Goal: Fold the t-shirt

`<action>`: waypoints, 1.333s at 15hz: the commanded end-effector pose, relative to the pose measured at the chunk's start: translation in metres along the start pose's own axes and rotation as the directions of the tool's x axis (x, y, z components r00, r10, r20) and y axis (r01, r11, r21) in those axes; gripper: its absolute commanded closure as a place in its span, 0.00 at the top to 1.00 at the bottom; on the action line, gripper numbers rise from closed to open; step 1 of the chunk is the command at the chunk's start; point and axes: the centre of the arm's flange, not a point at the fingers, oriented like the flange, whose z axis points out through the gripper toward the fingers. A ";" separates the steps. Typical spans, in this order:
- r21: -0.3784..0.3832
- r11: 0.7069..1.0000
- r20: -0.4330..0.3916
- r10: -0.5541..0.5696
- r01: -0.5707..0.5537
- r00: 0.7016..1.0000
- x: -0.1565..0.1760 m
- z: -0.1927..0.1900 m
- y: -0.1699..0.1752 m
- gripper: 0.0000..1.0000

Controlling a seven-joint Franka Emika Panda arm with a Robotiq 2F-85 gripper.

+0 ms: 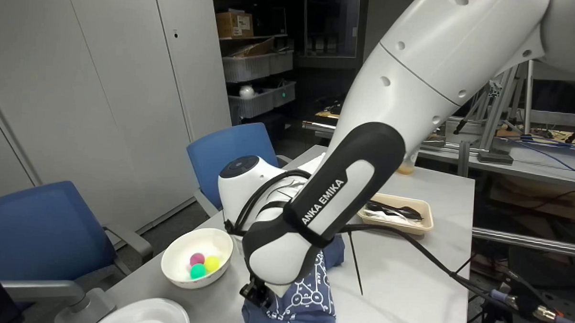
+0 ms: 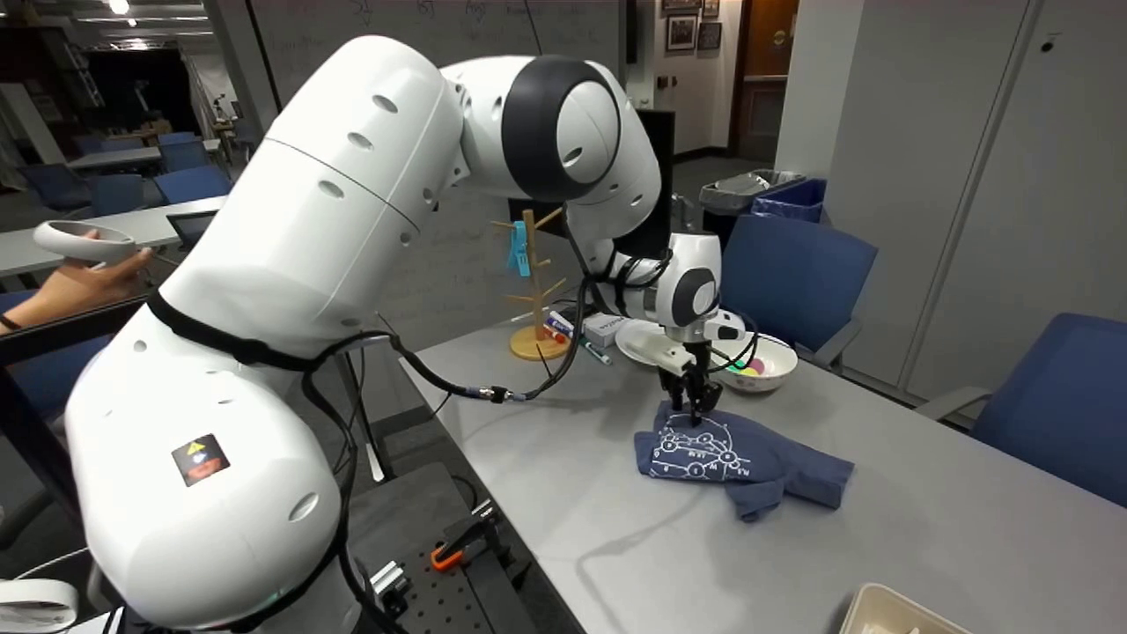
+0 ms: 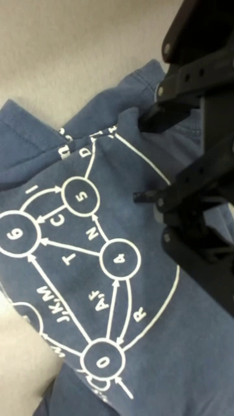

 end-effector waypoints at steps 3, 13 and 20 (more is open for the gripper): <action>0.019 1.000 0.120 0.012 -0.014 0.993 -0.031 -0.065 0.014 0.98; 0.003 0.998 0.107 0.059 -0.060 0.992 -0.147 -0.184 0.078 1.00; 0.043 0.997 -0.030 0.071 -0.070 0.997 -0.230 -0.235 0.103 1.00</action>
